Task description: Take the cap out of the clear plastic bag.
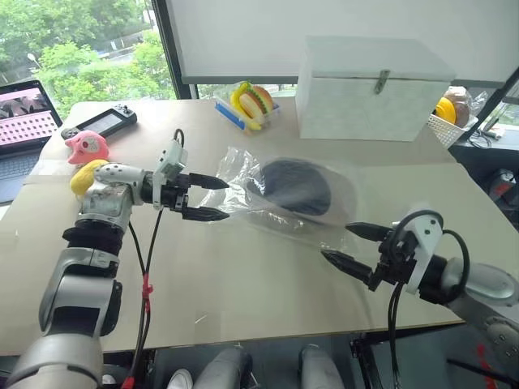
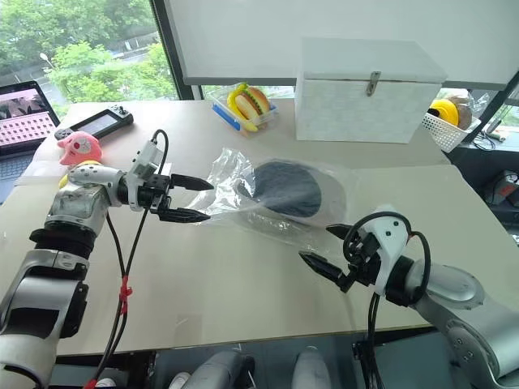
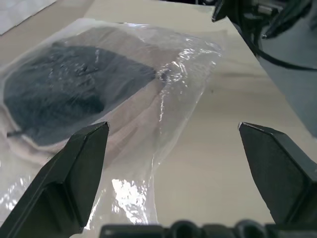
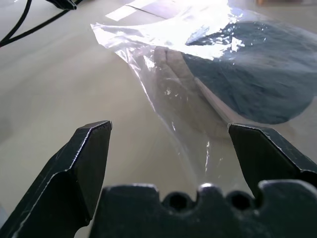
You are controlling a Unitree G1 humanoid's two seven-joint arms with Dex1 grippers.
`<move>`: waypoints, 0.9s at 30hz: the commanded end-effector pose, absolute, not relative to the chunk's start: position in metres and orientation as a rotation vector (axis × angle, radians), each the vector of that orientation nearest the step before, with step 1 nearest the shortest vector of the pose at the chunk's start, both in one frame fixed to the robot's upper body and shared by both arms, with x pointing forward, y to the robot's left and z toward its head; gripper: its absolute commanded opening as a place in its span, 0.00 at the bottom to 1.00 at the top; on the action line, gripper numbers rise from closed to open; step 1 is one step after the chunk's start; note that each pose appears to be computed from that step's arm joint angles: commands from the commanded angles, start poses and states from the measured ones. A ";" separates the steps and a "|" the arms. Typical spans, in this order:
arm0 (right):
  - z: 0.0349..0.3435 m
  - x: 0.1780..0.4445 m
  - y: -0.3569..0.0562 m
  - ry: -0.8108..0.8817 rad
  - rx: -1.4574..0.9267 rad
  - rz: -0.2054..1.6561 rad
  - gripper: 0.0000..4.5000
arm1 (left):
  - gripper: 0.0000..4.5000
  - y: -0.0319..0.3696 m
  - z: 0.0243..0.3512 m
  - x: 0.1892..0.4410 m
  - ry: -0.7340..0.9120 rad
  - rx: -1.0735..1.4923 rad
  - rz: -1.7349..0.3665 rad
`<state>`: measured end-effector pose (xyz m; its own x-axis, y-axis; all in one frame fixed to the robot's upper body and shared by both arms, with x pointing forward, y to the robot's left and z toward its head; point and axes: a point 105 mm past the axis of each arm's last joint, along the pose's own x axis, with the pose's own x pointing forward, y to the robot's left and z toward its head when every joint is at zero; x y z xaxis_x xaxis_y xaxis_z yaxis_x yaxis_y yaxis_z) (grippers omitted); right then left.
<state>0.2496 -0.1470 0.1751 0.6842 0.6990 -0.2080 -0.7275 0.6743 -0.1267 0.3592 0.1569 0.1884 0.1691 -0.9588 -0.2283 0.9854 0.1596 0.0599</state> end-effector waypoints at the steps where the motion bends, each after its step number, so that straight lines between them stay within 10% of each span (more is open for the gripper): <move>1: 0.174 0.272 -0.126 0.072 -0.370 0.732 1.00 | 1.00 0.171 0.207 0.363 0.057 0.186 -1.275; 27: 0.109 0.350 -0.075 0.035 -1.037 0.477 1.00 | 1.00 0.139 0.211 0.349 -0.150 0.011 -1.017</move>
<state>0.3345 -0.0635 0.1074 0.8518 0.4441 -0.2779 -0.4714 0.4182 -0.7765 0.3506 0.1423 0.1961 0.5375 -0.8385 0.0892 0.8399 0.5418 0.0328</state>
